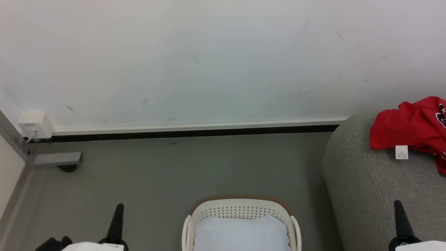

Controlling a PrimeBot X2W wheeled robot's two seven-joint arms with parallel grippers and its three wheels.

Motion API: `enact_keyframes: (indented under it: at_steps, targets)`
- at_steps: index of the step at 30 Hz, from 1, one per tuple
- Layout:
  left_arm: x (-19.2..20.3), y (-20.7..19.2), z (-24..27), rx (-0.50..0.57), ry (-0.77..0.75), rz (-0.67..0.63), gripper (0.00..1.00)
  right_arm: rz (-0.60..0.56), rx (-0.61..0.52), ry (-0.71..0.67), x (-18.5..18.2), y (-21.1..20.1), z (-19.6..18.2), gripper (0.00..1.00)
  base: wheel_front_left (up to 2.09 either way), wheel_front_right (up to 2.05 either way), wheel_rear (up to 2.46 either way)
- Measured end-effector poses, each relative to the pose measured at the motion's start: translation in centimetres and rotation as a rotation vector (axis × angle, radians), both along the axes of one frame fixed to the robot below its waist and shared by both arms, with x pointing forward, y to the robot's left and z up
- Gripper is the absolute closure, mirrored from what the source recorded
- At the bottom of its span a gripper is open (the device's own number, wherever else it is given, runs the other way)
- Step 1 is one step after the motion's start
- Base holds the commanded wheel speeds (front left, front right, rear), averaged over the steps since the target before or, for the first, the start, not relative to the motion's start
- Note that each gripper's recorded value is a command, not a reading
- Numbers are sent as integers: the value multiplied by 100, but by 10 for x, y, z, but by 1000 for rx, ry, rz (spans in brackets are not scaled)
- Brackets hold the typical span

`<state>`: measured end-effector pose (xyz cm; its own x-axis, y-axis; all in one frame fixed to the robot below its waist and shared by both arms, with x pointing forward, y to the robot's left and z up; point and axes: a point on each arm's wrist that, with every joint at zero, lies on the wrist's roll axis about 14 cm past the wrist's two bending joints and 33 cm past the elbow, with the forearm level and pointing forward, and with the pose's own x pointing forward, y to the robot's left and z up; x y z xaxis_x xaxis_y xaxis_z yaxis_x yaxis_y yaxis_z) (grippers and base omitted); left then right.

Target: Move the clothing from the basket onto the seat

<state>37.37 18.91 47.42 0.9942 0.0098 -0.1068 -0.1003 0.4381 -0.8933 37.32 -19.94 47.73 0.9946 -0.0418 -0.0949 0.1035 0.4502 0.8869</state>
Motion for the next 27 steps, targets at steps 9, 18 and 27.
enact_keyframes:
  at_steps: [9, 18, 27]
  targets:
    - [3, 1, 6, -79, -15, 5, 100, -1, 85, -10, 2, 0, 3, 100, 0, 0, 0]
    - [6, 3, 10, -164, -29, 12, 100, 0, 170, -29, 6, 0, 9, 100, 0, 0, 0]
    - [8, 5, 15, -239, -44, 18, 100, 1, 246, -41, 7, 0, 12, 100, 0, 0, 0]
